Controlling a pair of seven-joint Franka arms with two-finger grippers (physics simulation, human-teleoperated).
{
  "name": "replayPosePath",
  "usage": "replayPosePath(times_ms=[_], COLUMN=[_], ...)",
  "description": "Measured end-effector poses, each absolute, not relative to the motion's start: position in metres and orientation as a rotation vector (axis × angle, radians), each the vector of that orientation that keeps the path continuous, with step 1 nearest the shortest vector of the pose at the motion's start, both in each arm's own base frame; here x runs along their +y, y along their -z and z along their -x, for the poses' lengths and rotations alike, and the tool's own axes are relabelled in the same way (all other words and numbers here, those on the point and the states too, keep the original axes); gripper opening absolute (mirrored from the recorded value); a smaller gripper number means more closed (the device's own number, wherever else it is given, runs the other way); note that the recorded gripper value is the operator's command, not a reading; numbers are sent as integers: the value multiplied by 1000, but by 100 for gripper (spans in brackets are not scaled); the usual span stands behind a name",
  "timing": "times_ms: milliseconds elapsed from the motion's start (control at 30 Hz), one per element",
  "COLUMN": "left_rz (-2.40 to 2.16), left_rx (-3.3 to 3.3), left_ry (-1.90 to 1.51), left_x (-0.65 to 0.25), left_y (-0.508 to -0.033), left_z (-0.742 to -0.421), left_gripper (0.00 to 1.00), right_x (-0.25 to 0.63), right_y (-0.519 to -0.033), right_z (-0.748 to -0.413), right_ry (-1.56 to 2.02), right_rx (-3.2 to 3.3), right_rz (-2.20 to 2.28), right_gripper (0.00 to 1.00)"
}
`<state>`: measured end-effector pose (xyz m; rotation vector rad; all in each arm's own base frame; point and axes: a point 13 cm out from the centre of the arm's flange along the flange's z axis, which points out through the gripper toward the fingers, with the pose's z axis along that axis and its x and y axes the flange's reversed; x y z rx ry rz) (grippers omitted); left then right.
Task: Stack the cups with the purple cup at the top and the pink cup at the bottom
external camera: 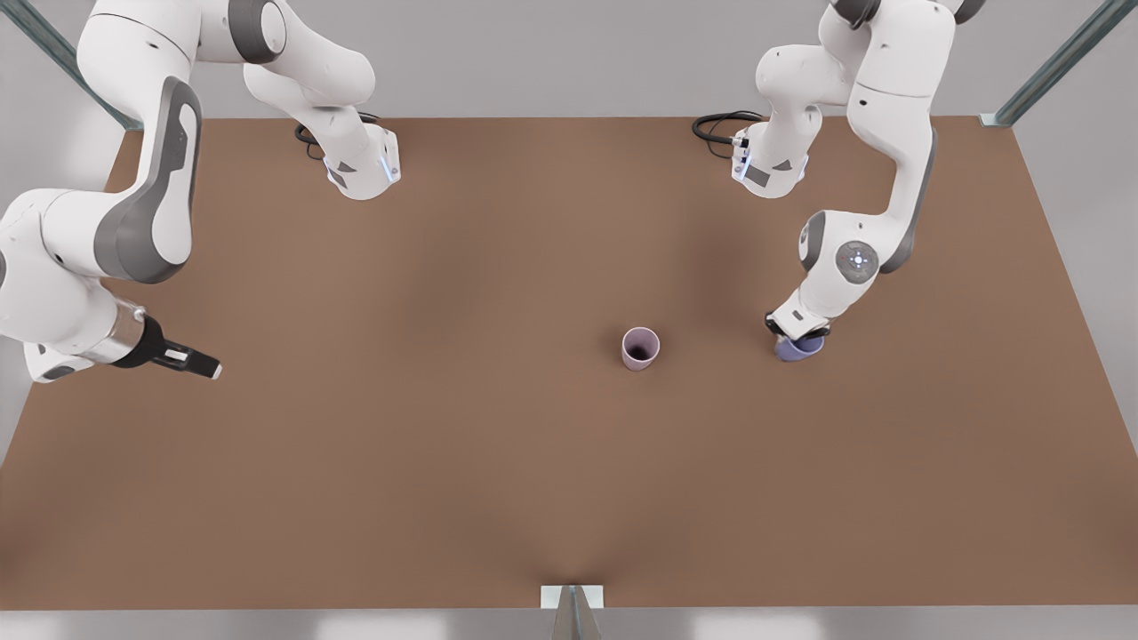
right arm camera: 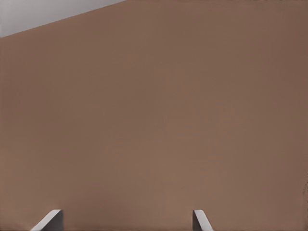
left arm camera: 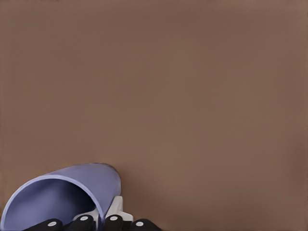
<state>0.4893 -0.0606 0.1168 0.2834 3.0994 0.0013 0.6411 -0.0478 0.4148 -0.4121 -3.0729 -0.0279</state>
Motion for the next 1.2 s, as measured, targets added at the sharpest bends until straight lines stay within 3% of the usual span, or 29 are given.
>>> replayPosePath(times_ms=[133,233,300,433,533,667,1200], left_rz=[-280,-375,-467,-655,-683,-617,-217], left_rx=[3045,2986,2988,2992,3019,3080,3127], left_ry=[3,23,41,83,115,66,-33], left_x=[-75,-140,-198,-328,-391,-414,-406], left_y=[-165,-230,-254,-280,-282,-256,-228], left_z=[-527,-560,-550,-498,-475,-471,-508], left_gripper=[21,21,21,21,21,21,21], right_x=[-48,-51,-51,-34,-43,-45,-43], right_y=[-417,-424,-431,-429,-427,-426,-411], right_z=[-659,-657,-653,-649,-646,-643,-645], right_ry=[-38,-25,-2,10,21,27,7], right_rx=[-3120,-3126,-3124,-3106,-3093,-3085,-3062], right_rz=[313,282,266,184,184,164,84], right_gripper=[100,100,100,100,100,100,100])
